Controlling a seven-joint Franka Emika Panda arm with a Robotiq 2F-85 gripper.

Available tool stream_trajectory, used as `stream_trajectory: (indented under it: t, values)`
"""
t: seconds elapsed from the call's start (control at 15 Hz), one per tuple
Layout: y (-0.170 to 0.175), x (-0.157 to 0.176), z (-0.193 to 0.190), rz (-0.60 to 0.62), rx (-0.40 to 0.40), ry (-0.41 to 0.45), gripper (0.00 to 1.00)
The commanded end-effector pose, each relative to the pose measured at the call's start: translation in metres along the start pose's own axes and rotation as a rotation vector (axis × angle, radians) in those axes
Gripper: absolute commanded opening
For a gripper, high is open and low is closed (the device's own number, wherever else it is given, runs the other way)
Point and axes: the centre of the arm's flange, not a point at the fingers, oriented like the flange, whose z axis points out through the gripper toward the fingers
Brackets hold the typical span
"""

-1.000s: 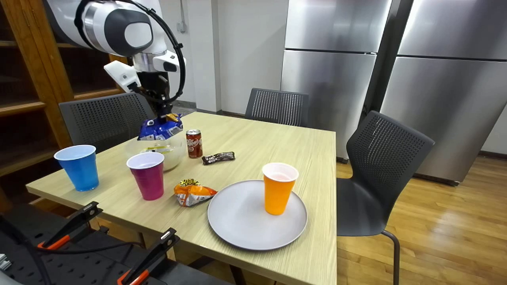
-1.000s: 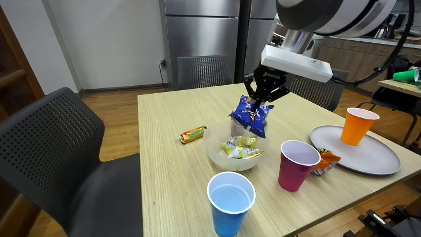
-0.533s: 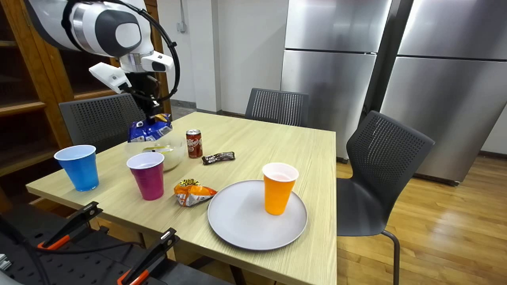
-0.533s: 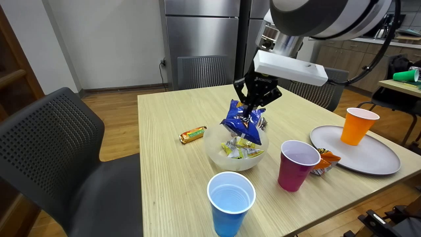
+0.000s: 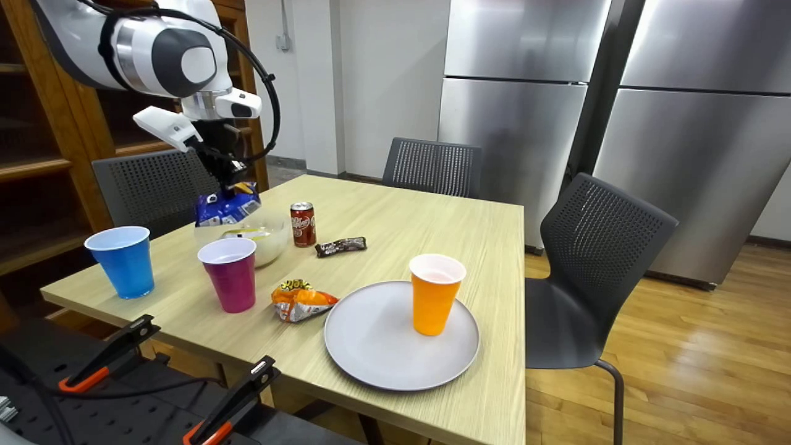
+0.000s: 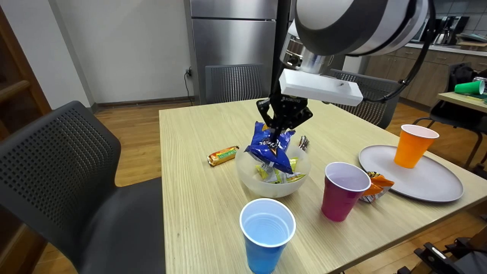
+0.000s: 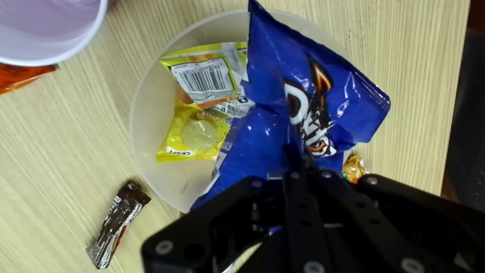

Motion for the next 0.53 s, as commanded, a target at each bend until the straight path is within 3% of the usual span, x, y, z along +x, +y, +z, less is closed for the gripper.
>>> stream_trajectory:
  t: [0.0,0.47]
  values:
    - [-0.021,0.017,0.013,0.0,-0.008,-0.017,0.0]
    - [-0.026,0.028,0.038,0.002,-0.025,-0.055,0.0]
